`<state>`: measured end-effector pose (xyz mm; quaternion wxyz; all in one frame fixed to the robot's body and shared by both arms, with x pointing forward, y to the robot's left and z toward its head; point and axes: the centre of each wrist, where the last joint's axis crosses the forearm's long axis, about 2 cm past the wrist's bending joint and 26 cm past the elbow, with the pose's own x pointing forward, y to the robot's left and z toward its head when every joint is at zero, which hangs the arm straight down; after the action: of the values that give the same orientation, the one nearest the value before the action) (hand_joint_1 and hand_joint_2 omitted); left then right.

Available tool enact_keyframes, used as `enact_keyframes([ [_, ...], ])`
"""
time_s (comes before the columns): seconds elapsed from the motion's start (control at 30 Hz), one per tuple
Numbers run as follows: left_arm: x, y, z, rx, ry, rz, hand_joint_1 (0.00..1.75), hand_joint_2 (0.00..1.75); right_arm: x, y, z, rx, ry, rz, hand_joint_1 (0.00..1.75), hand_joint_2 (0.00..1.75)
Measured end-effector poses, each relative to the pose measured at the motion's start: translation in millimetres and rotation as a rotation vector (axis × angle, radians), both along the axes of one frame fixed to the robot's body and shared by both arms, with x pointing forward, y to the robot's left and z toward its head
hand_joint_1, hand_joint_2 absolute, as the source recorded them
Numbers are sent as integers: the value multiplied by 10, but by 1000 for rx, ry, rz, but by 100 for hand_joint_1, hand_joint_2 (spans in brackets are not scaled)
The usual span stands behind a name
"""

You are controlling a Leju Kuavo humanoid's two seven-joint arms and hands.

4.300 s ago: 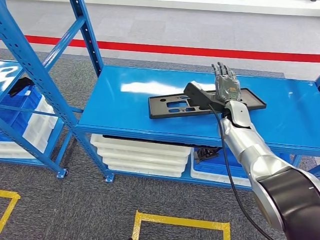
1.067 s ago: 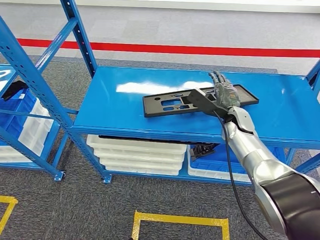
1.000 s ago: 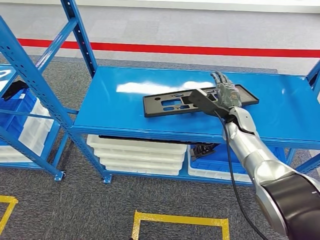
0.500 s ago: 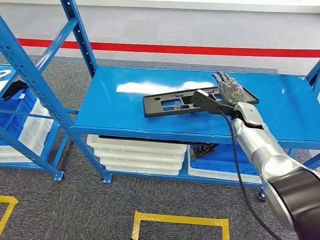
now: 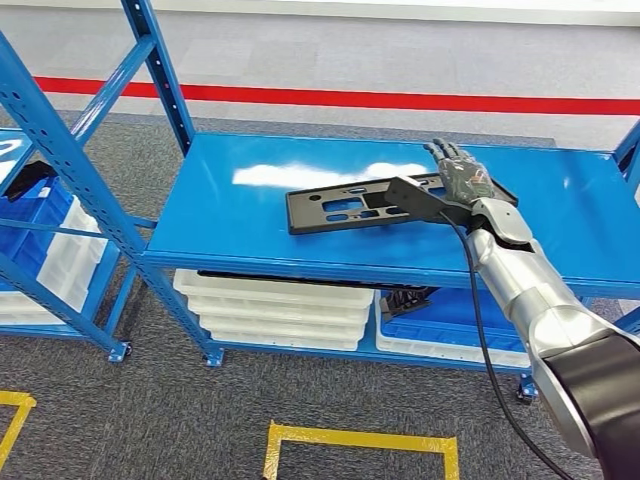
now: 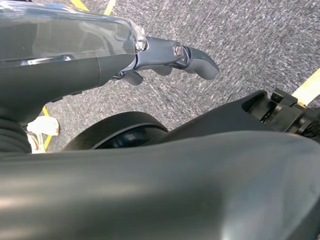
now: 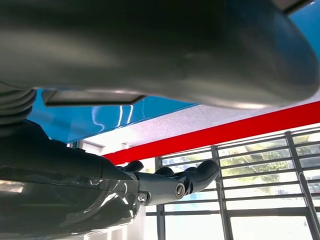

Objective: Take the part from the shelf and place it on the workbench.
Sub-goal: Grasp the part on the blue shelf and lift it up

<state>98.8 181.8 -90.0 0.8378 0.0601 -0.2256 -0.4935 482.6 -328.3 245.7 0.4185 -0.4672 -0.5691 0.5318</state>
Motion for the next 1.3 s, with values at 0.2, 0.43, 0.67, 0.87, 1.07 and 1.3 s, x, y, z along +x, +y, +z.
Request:
enact_keyframes([
  [0.2, 0, -1, 0, -2, -1, -4, 0, 175, -4, -28, 7, 15, 3, 13, 0, 0],
  [0.43, 0, -3, 0, -2, -2, -8, 0, 175, -13, -54, -7, 15, 2, 10, 0, 0],
  [0.67, -2, -7, 1, -2, 0, -13, 0, 175, -29, -90, -11, -39, -43, 7, 0, 0],
  [0.87, -1, -12, 2, -3, -1, -17, 0, 175, -36, -128, -10, -10, -40, 26, 0, 0],
  [1.07, 0, -16, 3, -6, 0, -22, 0, 175, -44, -169, 3, 5, -52, 29, 0, 0],
  [1.3, 0, -21, 4, -9, 6, -26, 0, 175, -51, -195, 5, 5, -55, 27, 0, 0],
])
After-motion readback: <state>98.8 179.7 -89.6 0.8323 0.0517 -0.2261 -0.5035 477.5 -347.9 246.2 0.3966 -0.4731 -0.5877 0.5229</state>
